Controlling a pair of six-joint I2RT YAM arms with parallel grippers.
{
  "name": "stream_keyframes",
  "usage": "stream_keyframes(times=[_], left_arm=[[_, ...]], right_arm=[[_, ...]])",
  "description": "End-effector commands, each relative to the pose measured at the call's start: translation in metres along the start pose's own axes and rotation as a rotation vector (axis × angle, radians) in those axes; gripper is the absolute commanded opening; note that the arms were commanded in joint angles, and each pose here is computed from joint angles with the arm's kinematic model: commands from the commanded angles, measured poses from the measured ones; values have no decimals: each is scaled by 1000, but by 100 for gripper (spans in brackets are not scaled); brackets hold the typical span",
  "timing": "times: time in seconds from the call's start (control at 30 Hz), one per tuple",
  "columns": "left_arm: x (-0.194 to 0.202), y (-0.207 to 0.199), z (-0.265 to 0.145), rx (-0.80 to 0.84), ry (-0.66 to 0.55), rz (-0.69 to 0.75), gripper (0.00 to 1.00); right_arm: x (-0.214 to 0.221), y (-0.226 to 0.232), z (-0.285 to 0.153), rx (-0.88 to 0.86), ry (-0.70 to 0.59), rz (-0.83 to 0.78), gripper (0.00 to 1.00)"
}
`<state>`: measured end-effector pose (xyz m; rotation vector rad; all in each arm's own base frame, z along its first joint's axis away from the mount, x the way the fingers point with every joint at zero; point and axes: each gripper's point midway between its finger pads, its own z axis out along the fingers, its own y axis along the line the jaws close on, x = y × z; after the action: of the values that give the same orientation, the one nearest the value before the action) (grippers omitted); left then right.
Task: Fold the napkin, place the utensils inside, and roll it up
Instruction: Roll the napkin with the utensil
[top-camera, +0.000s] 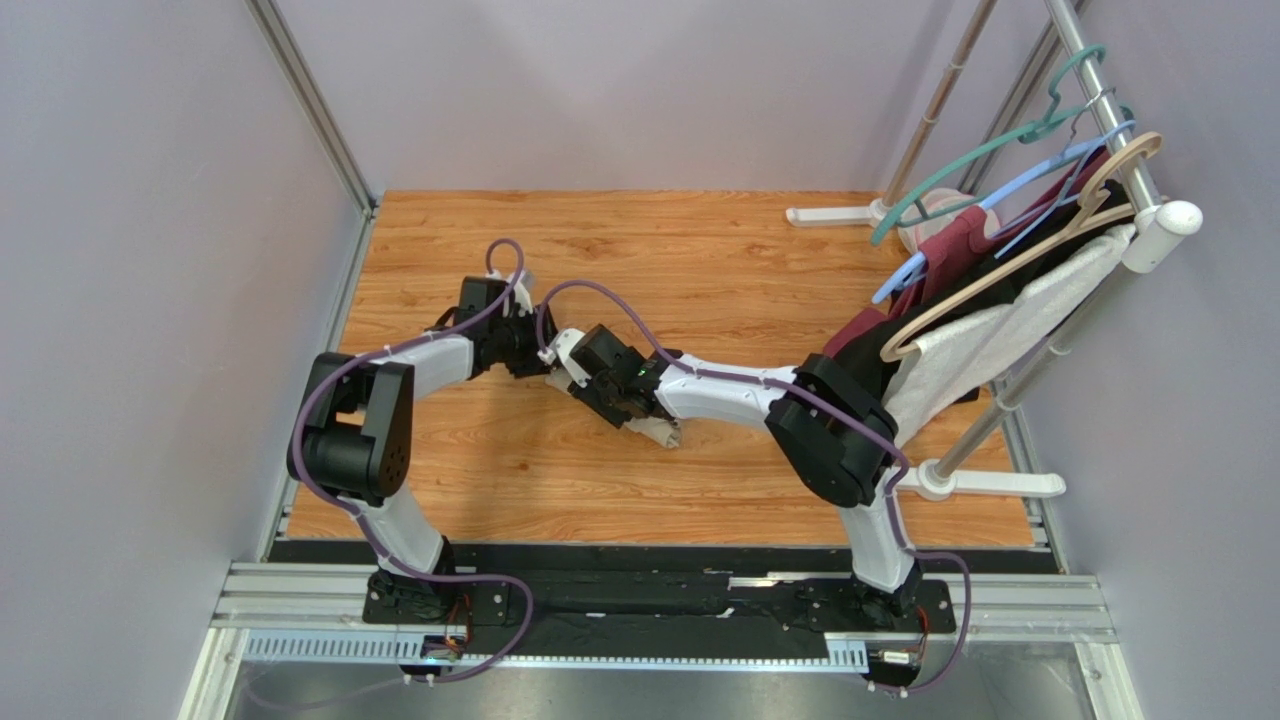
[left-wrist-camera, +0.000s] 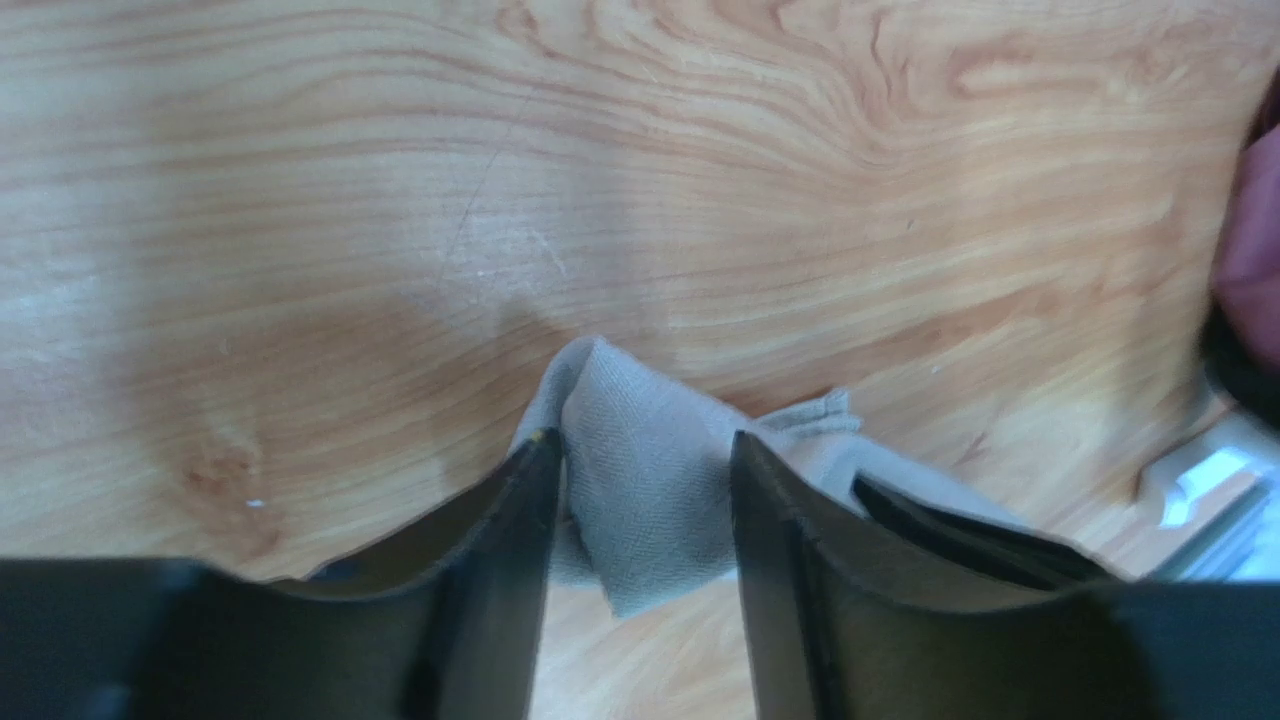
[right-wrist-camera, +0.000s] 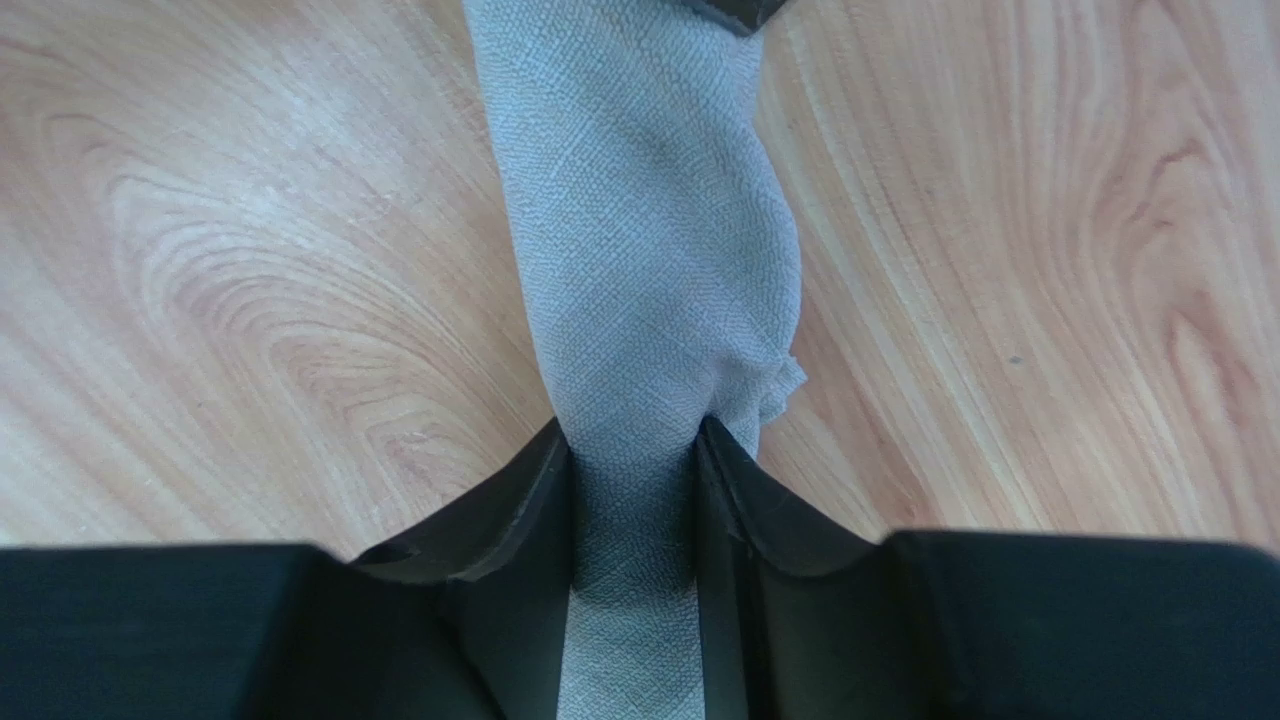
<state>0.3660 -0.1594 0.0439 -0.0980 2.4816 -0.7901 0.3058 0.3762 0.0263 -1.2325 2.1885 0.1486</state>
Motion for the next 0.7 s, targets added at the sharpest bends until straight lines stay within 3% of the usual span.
stream_keyframes(times=[0.0,0.07,0.27,0.5,0.67], left_arm=[[-37,-14,-23,-17,-130,52,68],[-44,-5,-31,-67,-176,41,76],[-52,-9,-52,-57,-290,67,78],[-31,-9,-36,10,-220,69,76],[-24,-5,-27,20,-186,57,69]], right_arm=[[35,34,8,-233,113,98,29],[37,37,3,-304,113,144,28],[33,41,-4,-466,105,246,27],[24,41,-5,-610,81,361,27],[27,40,0,-652,86,400,26]])
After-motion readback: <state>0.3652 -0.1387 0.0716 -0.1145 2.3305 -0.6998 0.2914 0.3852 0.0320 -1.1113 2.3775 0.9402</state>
